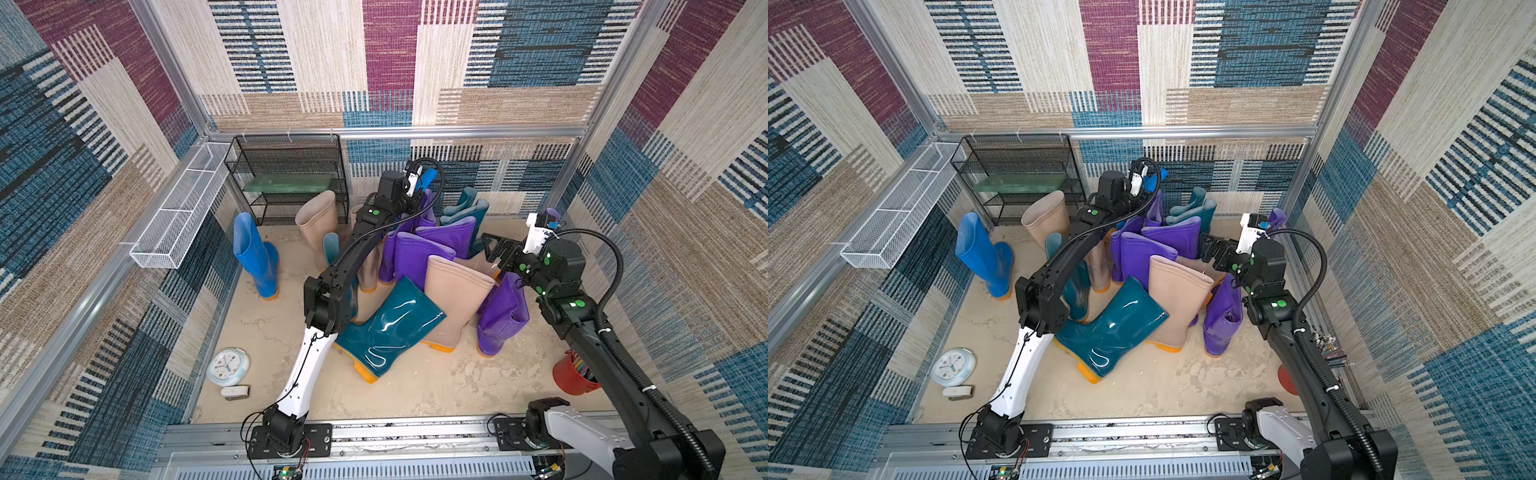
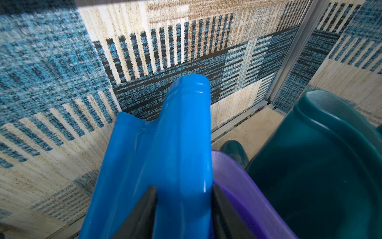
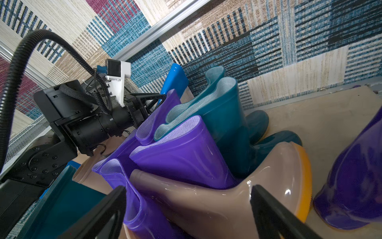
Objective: Match and arrange rain boots in pairs
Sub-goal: Pick up the rain boot at the center of the board, then place the rain boot at the center of the board.
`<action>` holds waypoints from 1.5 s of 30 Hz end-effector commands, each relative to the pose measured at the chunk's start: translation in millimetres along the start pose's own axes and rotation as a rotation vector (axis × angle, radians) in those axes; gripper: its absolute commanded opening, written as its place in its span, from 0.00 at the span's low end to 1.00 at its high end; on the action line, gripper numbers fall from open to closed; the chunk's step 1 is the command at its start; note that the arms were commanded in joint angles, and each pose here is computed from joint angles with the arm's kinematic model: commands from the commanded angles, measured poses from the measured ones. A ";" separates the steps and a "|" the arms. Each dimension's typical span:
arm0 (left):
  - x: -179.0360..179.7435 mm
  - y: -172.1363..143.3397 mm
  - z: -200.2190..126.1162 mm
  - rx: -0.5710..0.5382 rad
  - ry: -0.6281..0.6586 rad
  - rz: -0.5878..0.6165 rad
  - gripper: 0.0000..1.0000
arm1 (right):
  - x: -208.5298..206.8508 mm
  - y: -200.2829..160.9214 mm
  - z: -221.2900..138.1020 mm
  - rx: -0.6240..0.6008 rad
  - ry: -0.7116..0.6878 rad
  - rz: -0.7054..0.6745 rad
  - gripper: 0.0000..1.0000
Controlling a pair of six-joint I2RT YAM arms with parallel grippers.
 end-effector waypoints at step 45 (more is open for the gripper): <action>-33.0 181.9 -271.9 -0.425 0.134 -0.095 0.00 | 204.9 -4.7 74.6 0.032 0.429 -0.189 0.95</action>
Point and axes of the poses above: each gripper's point midway between its finger pads, its own z axis out along the fingers, its own x axis along the line the jaws close on, y = z × x, the point moved 10 cm from there along -z, back along the fingers, and after that the axes turned 2 degrees about z, right-handed, at the moved point
